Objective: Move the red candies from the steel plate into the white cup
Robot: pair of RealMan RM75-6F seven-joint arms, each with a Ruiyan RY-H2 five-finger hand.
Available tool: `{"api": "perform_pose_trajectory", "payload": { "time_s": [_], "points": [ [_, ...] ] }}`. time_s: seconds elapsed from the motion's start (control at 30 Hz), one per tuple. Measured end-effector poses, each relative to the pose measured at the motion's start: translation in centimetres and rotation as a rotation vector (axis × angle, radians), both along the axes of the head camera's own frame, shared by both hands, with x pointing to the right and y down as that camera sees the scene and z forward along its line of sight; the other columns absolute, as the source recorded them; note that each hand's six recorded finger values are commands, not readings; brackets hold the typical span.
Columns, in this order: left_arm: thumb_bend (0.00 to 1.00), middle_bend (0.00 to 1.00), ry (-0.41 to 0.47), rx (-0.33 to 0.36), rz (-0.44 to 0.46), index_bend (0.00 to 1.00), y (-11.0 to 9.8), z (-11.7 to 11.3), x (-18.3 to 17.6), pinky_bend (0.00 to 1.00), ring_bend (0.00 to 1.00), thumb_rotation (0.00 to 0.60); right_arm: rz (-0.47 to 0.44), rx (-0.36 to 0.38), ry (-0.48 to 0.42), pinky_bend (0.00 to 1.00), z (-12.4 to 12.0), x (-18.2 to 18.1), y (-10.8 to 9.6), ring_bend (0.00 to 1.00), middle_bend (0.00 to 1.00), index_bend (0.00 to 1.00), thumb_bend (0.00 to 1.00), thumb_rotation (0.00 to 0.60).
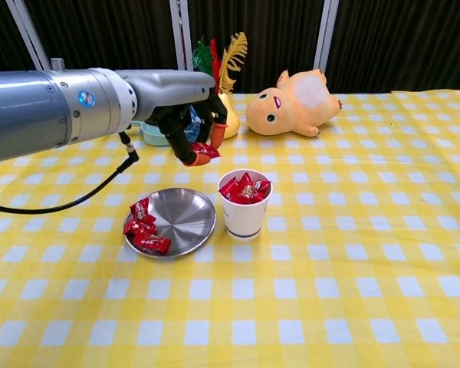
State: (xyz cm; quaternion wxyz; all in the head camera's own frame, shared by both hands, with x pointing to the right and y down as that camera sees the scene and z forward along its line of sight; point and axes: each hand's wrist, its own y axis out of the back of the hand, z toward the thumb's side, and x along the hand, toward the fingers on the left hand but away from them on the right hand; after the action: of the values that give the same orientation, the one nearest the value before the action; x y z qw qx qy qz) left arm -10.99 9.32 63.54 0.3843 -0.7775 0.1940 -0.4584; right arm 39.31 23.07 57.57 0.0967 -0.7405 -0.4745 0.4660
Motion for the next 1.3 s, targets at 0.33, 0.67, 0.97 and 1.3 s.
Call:
{"api": "perform_pose_trajectory", "payload": {
  "time_s": [0.33,0.67,0.97,1.3],
  "points": [
    [0.37,0.54,0.028,0.018,0.024,0.49,1.0,0.4,3.3,0.90,0.83,0.600,0.003,-0.001,-0.004,0.00,0.0,0.0,0.0,0.00,0.00,0.00,0.36,0.600],
    [0.36,0.49,0.026,0.025,0.030,0.47,1.3,1.4,5.7,0.90,0.83,0.600,0.002,-0.006,-0.008,0.00,0.0,0.0,0.0,0.00,0.00,0.00,0.36,0.600],
    [0.29,0.40,-0.002,-0.003,0.036,0.40,2.1,2.3,5.9,0.90,0.83,0.600,0.003,-0.007,-0.008,0.00,0.0,0.0,-0.1,0.00,0.00,0.00,0.36,0.600],
    [0.28,0.31,0.068,-0.006,-0.029,0.32,1.3,0.6,4.8,0.90,0.82,0.600,0.000,-0.004,-0.004,0.00,0.0,0.0,-0.1,0.00,0.00,0.00,0.36,0.600]
  ]
}}
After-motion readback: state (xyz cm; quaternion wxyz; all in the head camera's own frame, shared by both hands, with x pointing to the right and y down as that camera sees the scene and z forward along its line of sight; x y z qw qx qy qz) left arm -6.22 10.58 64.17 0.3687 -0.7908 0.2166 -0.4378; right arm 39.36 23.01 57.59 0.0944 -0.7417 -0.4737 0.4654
